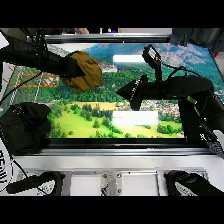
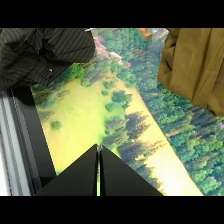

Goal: Fold the clothes and pants, and hang the long-sleeved shirts on hangers.

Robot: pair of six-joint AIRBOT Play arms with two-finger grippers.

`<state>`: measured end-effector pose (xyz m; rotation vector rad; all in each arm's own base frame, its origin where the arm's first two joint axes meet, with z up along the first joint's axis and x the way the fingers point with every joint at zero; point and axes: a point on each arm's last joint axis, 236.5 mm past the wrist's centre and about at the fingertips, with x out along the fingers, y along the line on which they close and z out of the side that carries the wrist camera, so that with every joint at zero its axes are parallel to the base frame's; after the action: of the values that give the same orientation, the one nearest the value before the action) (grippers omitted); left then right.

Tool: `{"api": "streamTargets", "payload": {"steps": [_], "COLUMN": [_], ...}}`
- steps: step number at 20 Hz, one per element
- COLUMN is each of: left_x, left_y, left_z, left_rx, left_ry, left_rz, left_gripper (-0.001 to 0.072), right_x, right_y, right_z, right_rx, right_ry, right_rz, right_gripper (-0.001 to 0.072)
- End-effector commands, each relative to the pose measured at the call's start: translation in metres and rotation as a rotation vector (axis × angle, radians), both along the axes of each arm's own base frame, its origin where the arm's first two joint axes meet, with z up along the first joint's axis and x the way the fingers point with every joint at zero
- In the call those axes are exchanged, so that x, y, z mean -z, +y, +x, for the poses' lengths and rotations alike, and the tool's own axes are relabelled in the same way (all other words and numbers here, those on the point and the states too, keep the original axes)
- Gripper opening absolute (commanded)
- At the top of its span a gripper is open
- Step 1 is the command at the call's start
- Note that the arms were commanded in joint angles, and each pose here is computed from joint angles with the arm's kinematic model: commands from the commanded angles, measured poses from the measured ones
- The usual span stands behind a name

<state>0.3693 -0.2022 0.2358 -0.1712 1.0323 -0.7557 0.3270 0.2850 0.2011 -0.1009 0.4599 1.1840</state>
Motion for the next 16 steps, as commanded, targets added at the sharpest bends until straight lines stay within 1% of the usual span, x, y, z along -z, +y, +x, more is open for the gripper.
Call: {"api": "streamTargets", "payload": {"steps": [1, 11, 12, 13, 16], "left_x": [0.002, 0.040, 0.047, 0.056, 0.063], "left_y": [-0.001, -0.002, 0.012, 0.039, 0.169], "left_z": [0.000, 0.019, 0.023, 0.029, 0.037], "left_rx": [0.001, 0.002, -0.025, -0.095, -0.492], "left_ry": [0.004, 0.100, 0.103, 0.092, -0.018], "left_rz": [0.000, 0.019, 0.065, 0.164, 0.572], "left_gripper": [0.0019, 0.0019, 0.0017, 0.0016, 0.0016], "right_x": [0.001, 0.004, 0.004, 0.004, 0.004], "right_y": [0.000, 0.001, 0.001, 0.001, 0.001], "right_z": [0.000, 0.001, 0.001, 0.001, 0.001], "right_rx": [0.000, -0.001, -0.001, -0.001, -0.001], "right_ry": [0.003, 0.012, 0.012, 0.012, 0.012], "right_rz": [0.000, 0.000, 0.000, 0.000, 0.000], "right_gripper": [0.0025, 0.0025, 0.0025, 0.0024, 0.0025]}}
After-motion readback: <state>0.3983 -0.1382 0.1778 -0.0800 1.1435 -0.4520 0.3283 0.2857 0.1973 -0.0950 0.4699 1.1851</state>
